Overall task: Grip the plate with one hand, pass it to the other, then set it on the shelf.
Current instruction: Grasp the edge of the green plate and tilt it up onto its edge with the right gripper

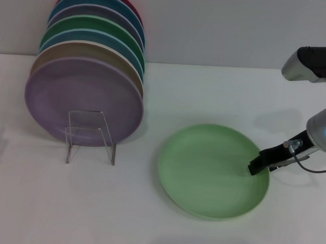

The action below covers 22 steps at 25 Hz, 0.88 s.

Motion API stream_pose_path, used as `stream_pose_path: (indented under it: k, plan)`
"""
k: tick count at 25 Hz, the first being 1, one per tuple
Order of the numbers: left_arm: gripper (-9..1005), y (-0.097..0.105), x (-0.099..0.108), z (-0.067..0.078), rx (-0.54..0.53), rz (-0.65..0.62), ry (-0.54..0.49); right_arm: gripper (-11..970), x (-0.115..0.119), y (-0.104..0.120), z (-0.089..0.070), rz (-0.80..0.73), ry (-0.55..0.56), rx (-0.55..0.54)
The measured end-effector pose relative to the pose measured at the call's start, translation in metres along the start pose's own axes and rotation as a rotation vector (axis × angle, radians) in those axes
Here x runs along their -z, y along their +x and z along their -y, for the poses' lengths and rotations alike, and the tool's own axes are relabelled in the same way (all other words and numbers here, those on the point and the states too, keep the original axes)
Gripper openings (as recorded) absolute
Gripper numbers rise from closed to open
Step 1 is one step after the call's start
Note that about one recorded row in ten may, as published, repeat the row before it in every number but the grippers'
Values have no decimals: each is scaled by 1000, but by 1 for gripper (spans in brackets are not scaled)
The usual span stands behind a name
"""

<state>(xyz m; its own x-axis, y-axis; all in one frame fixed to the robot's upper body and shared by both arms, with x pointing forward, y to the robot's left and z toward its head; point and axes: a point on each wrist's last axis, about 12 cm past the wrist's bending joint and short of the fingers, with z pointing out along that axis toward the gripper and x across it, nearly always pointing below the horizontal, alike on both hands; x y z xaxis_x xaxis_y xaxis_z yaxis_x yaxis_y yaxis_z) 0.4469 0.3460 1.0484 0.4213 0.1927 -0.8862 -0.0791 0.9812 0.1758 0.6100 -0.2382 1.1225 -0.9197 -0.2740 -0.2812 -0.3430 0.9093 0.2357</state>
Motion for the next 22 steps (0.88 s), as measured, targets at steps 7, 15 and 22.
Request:
stream_pose_path:
  k: [7,15,22]
  plan:
    - [800,0,0,0,1,2,0,427,0,0,0,0,0,-2]
    - [800,0,0,0,2,3,0,346,-1,-1,0,2,1,-2]
    - [800,0,-1,0,0,1,2,201,-4,-2,-1,-10,-2,-3]
